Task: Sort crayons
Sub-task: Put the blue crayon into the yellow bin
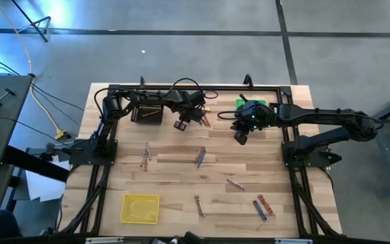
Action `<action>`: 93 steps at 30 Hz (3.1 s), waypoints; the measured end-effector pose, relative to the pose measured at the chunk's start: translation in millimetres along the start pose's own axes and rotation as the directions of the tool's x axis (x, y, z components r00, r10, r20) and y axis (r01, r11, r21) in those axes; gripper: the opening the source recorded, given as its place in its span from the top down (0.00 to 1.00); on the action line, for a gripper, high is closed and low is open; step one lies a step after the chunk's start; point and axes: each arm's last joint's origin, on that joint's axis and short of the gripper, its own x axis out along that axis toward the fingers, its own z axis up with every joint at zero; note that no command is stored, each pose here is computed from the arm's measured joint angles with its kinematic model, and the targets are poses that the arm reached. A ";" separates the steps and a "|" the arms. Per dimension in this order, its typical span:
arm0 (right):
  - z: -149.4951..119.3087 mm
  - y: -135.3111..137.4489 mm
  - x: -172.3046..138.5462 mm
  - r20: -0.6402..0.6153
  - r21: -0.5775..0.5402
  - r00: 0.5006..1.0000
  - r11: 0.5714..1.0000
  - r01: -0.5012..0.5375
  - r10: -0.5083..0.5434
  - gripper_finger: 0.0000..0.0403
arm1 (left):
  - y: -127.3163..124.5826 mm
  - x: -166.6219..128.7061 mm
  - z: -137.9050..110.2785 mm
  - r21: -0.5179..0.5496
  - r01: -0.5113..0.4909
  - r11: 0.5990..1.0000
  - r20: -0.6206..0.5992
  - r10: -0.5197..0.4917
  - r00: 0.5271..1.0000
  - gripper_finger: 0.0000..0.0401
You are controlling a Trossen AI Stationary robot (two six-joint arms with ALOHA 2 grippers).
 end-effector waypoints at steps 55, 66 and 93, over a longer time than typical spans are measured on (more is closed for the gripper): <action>0.3 -0.3 0.0 0.002 -0.007 1.000 1.000 0.001 -0.001 0.78 | 40.1 -5.9 -23.5 -0.045 -0.076 0.996 0.230 0.085 0.970 0.85; 0.7 -0.8 0.0 0.010 0.013 1.000 1.000 0.019 -0.019 0.78 | 42.0 1.8 -30.6 -0.092 0.012 0.996 0.294 0.016 0.956 0.84; 3.5 -0.2 -0.1 0.040 0.012 0.999 1.000 0.014 -0.015 0.78 | 46.9 12.1 -42.7 -0.067 0.148 0.987 0.269 -0.125 0.955 0.84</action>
